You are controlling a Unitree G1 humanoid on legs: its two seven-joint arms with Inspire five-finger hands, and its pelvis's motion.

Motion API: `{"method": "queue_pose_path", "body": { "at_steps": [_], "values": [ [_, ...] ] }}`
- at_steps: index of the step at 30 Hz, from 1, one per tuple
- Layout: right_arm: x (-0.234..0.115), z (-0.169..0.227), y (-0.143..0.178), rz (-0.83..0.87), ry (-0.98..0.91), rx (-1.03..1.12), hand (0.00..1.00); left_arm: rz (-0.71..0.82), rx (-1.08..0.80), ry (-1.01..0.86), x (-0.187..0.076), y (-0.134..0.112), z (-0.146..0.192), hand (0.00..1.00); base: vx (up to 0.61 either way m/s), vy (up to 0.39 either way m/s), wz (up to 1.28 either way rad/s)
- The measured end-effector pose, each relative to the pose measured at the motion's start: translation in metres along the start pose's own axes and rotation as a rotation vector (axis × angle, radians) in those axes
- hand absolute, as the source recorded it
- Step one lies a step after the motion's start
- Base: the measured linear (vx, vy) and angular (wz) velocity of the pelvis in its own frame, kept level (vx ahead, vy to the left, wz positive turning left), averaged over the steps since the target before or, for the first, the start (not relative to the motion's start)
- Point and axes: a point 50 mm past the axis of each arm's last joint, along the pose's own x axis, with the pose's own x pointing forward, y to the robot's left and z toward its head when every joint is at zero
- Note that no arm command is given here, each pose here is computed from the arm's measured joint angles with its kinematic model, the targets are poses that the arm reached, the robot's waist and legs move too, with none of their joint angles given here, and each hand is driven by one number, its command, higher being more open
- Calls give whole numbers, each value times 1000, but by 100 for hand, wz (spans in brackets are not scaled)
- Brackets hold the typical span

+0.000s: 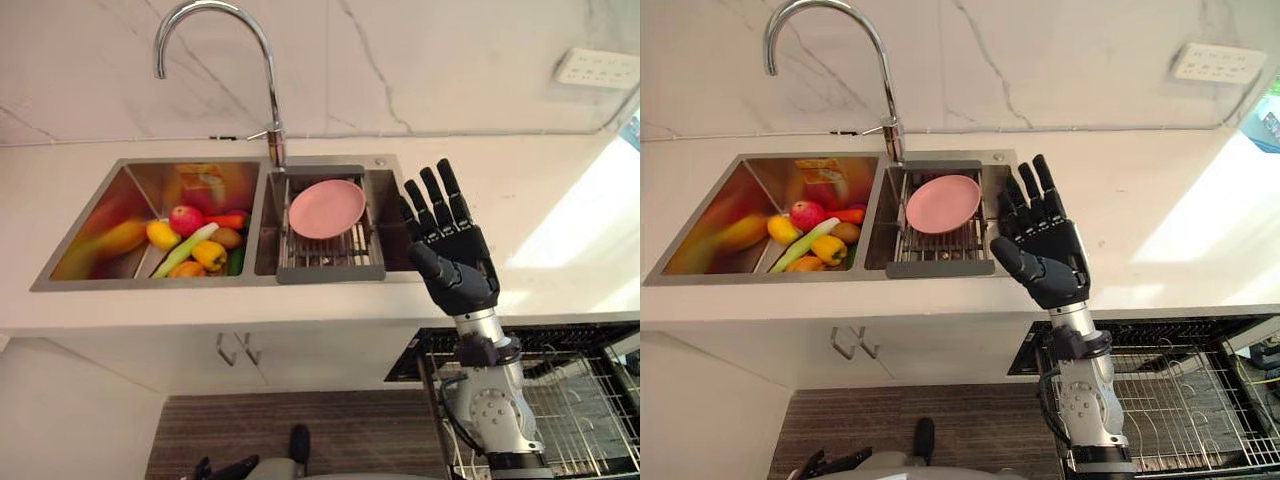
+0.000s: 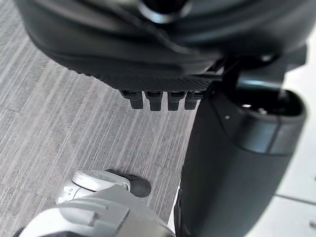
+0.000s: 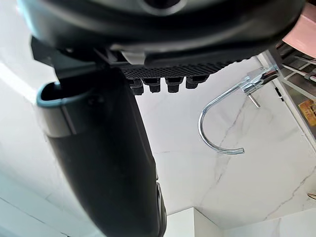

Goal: Walk over to the sink, pick up the cup, carry it to the dishwasher, place the cup inside the dishwasher, then close the dishwasher door

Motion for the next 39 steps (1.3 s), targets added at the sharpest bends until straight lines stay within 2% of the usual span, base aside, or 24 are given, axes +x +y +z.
{"method": "queue_pose_path", "body": {
  "at_steps": [7,10,15,18,19,26,32,36,39],
  "values": [
    [-6,0,-13,-98,18,-43,100,-20,38,1,0,-2,2,100,118,24,29],
    [-6,-1,-12,-97,20,-50,100,-10,88,-20,2,6,12,100,188,30,40],
    [-6,5,-1,-42,6,-68,100,-59,87,-29,4,-1,22,100,104,-51,33],
    [-12,5,-3,-55,18,-71,100,-49,89,-18,4,1,19,100,116,-140,33],
    [-10,7,-6,-91,10,-85,100,-50,144,2,2,0,5,100,62,-72,15],
    [-10,7,-6,-107,12,-86,100,-58,131,8,2,-1,4,100,0,-1,4],
    [-10,4,-13,-256,60,-190,100,-95,-30,65,1,1,-3,100,23,-32,48],
    [-14,-6,-21,-392,191,-405,100,-117,-340,204,-3,3,-27,100,53,-36,26],
    [-17,-13,-25,-400,282,-550,100,-112,-391,238,-5,3,-35,100,10,-19,1]
  ]
}}
